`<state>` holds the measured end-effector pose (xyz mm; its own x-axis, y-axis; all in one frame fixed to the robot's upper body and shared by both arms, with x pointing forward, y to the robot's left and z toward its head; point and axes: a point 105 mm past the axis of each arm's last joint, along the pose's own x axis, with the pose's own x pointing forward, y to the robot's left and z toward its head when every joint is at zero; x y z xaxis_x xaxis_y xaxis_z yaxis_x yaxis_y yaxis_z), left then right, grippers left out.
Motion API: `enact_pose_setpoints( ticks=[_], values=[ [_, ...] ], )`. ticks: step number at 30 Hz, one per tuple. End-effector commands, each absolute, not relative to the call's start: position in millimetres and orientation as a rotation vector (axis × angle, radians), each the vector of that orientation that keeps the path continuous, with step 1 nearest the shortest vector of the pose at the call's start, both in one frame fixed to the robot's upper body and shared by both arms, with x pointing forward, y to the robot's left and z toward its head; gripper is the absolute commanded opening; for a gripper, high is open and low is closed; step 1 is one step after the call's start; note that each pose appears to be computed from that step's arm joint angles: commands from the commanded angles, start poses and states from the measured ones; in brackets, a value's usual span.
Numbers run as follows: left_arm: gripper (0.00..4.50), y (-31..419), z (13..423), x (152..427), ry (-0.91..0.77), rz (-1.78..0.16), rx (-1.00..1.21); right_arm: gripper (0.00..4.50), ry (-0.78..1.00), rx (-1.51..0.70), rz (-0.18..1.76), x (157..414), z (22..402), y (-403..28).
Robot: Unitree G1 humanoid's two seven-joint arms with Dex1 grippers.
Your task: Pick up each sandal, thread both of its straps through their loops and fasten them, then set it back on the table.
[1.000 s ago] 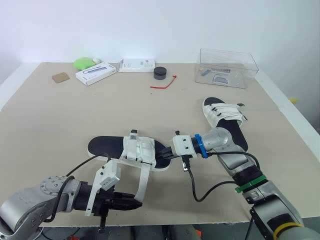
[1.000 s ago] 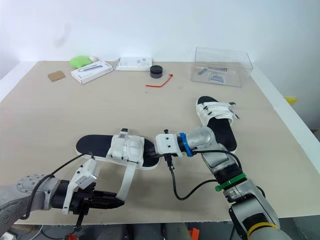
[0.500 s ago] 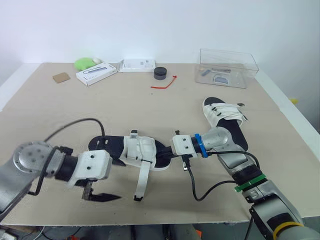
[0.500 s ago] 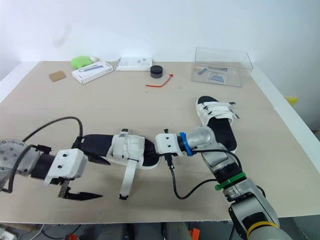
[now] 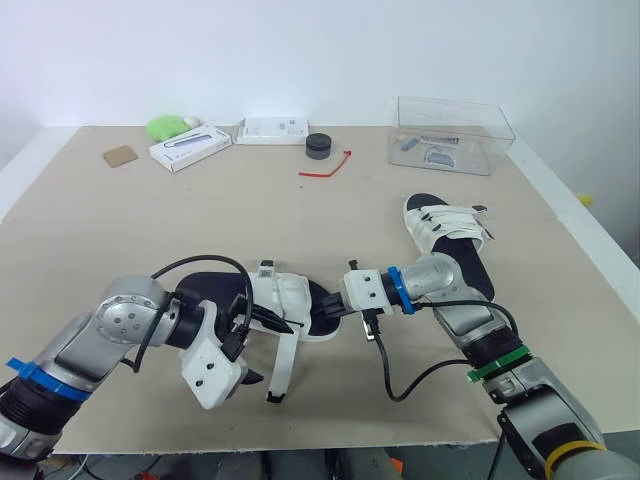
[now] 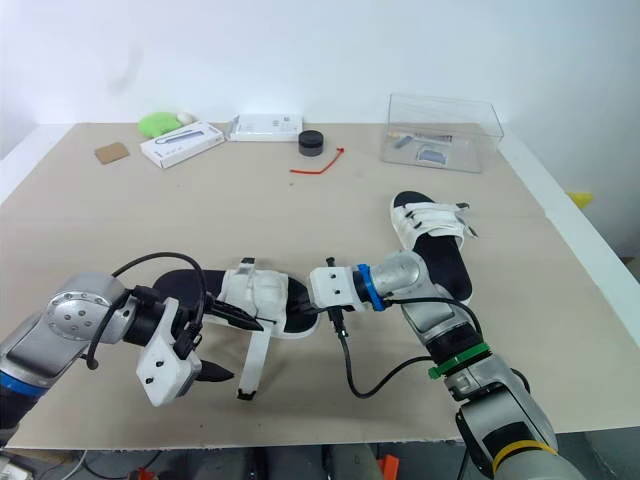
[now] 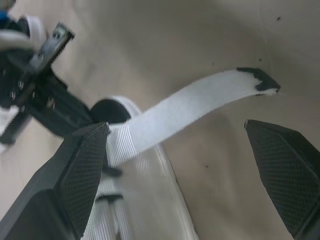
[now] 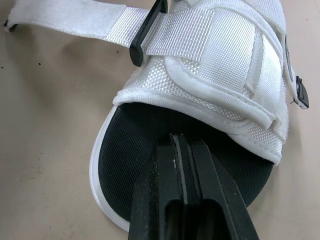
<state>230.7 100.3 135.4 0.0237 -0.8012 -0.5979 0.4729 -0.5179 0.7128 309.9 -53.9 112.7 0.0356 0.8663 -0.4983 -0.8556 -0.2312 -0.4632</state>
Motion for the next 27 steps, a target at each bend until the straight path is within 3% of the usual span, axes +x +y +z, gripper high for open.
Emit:
enact_pose_setpoints(
  ticks=[1,5,8,11,17,22,27],
  values=[
    [4.49,84.2,144.6,228.9,-0.446,-1.698,1.287,0.00,0.095,-0.861,1.575,312.0,93.9,-66.3],
    [4.49,82.3,142.7,225.5,-0.445,-1.738,1.276,0.00,0.106,-0.862,1.569,310.4,92.1,-70.4],
    [3.71,81.7,141.5,222.8,-0.426,-1.764,1.234,0.00,0.114,-0.863,1.565,309.2,90.7,-72.9],
    [2.27,79.7,144.9,222.3,-0.399,-1.760,1.156,0.00,0.118,-0.862,1.561,309.1,90.4,-73.7],
    [0.05,76.3,154.9,229.6,-0.317,-1.712,1.026,0.00,0.122,-0.861,1.561,309.4,89.9,-73.3],
    [0.05,76.2,159.8,235.8,-0.197,-1.683,0.826,0.00,0.126,-0.868,1.561,310.3,89.8,-73.2],
    [0.05,77.8,177.7,252.2,-0.065,-1.599,0.484,0.00,0.125,-0.873,1.556,311.6,91.0,-74.3]
  ],
)
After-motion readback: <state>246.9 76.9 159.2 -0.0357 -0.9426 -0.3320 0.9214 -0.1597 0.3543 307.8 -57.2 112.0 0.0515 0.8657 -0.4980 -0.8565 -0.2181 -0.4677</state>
